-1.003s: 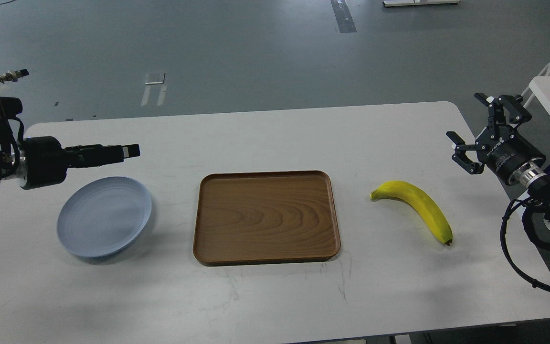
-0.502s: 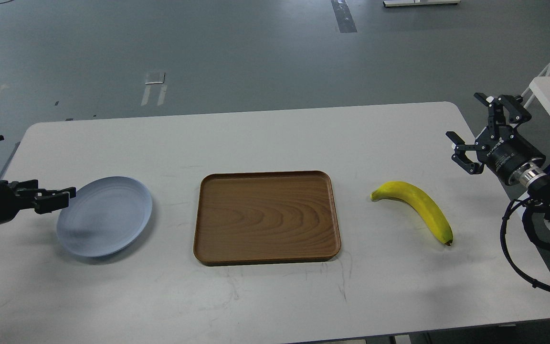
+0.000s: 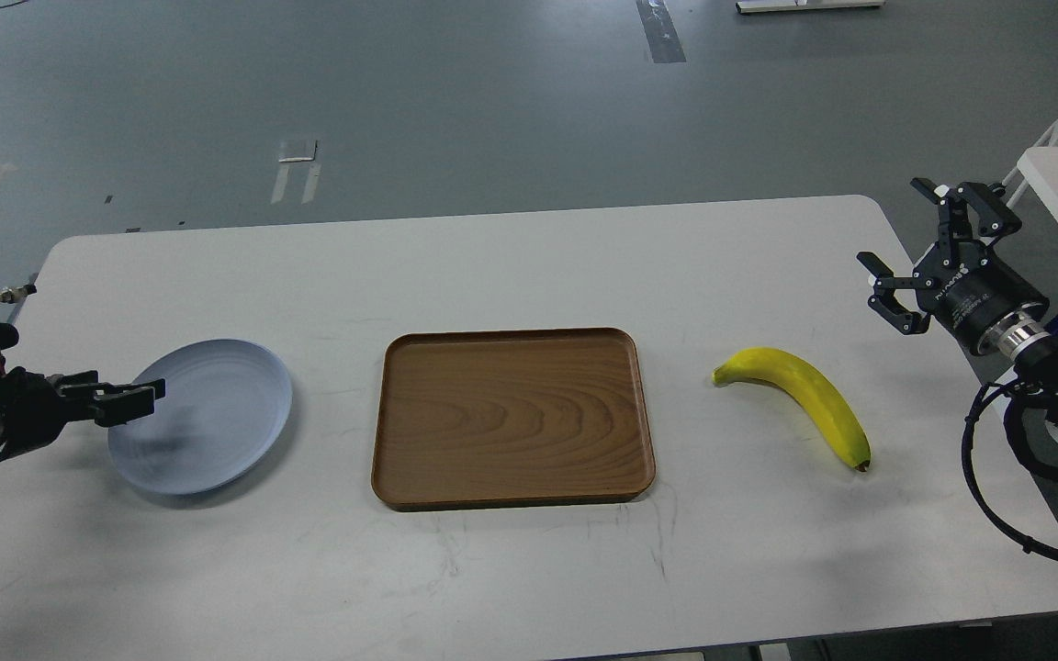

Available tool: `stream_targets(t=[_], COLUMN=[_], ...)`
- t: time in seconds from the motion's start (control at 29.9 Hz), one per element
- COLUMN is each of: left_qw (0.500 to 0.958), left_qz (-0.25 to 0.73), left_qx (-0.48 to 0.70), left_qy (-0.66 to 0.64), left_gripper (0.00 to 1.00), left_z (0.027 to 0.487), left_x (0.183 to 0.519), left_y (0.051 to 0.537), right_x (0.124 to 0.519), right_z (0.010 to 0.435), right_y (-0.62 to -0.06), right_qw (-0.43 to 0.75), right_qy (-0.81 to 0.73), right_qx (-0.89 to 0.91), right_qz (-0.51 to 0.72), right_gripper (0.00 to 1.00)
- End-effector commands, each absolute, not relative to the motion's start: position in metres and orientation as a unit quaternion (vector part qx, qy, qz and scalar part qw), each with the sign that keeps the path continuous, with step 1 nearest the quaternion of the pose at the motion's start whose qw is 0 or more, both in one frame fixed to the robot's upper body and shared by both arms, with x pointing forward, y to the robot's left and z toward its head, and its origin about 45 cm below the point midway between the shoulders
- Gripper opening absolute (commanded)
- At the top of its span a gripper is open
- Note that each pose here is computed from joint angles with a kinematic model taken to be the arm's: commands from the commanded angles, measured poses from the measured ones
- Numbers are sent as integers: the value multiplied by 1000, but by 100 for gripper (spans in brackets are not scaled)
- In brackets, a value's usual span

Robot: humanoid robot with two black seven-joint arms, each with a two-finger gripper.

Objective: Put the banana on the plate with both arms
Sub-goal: 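Grasp the rim of the light blue plate with the left gripper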

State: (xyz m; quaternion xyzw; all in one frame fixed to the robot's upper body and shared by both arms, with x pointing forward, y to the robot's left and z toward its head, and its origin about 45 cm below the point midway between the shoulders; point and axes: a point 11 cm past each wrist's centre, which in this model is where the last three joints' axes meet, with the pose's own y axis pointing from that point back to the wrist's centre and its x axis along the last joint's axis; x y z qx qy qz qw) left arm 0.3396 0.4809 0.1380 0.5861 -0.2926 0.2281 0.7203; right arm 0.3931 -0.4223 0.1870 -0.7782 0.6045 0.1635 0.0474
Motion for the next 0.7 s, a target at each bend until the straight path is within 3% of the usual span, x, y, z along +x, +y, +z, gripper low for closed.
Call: stream_targets(t=[0.0, 0.3, 0.43, 0.57, 0.64, 0.67], left_qw=[721, 718, 720, 721, 721, 721], left_qz=[229, 229, 243, 245, 245, 245], left_qx=[586, 600, 595, 594, 594, 594], left_qy=[-291, -268, -261, -260, -260, -260], left_gripper=[84, 77, 61, 33, 0, 0], left_z=[137, 120, 121, 121, 121, 121], left_x=[339, 323, 324, 324, 324, 324], left_y=[481, 492, 493, 493, 492, 492], right_x=[393, 393, 393, 393, 393, 393], right_z=[187, 188, 188, 188, 188, 188], right_y=[-423, -423, -423, -423, -423, -423], right_qw=[47, 47, 47, 47, 47, 47], right_qy=[605, 605, 605, 605, 605, 605], right_qx=[-778, -778, -778, -778, -778, -778], right_qz=[163, 163, 163, 163, 163, 163], right_gripper=[100, 100, 100, 100, 100, 100])
